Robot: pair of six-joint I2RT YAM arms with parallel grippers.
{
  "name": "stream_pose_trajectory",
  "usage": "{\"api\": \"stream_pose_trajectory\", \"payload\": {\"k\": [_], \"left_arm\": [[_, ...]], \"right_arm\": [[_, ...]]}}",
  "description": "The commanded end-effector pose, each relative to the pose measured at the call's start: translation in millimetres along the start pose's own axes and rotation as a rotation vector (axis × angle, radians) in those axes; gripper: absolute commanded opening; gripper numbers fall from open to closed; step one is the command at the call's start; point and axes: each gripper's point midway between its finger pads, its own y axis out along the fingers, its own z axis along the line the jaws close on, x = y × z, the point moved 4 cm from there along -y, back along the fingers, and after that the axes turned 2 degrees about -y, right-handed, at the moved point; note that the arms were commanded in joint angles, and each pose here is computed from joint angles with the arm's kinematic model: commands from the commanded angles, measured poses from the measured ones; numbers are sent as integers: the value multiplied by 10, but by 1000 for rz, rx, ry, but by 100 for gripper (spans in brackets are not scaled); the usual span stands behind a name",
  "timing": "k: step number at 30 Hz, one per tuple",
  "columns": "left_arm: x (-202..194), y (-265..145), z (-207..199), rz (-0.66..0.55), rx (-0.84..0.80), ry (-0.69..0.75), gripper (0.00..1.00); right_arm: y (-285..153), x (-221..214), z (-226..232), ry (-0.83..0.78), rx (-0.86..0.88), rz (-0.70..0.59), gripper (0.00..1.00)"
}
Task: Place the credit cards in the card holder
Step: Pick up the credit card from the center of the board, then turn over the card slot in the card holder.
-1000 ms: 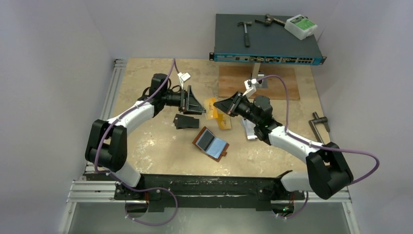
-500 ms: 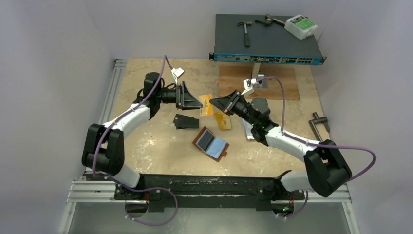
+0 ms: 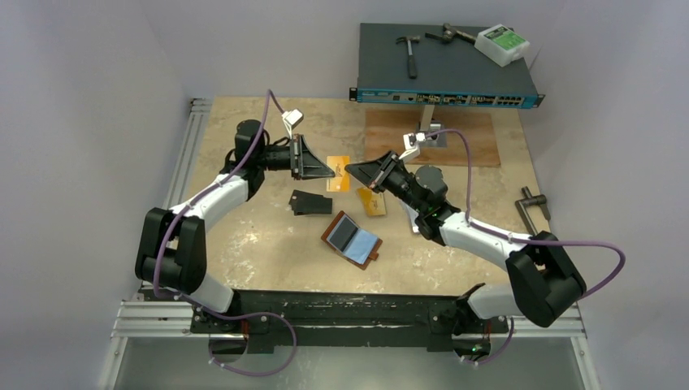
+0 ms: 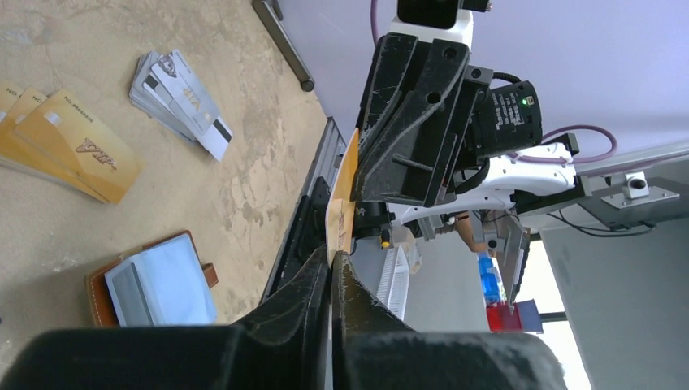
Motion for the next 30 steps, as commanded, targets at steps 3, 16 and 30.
{"api": "stream_pose_trajectory", "payload": {"k": [3, 16, 30], "left_arm": [[68, -80, -185, -17, -39, 75, 0], [97, -89, -229, -6, -53, 74, 0], [-58, -208, 186, 39, 281, 77, 52]], "right_arm": [[-13, -39, 84, -37, 66, 13, 0], [-37, -240, 252, 26, 295, 123, 11], [-218, -286, -227, -117, -124, 243, 0]]}}
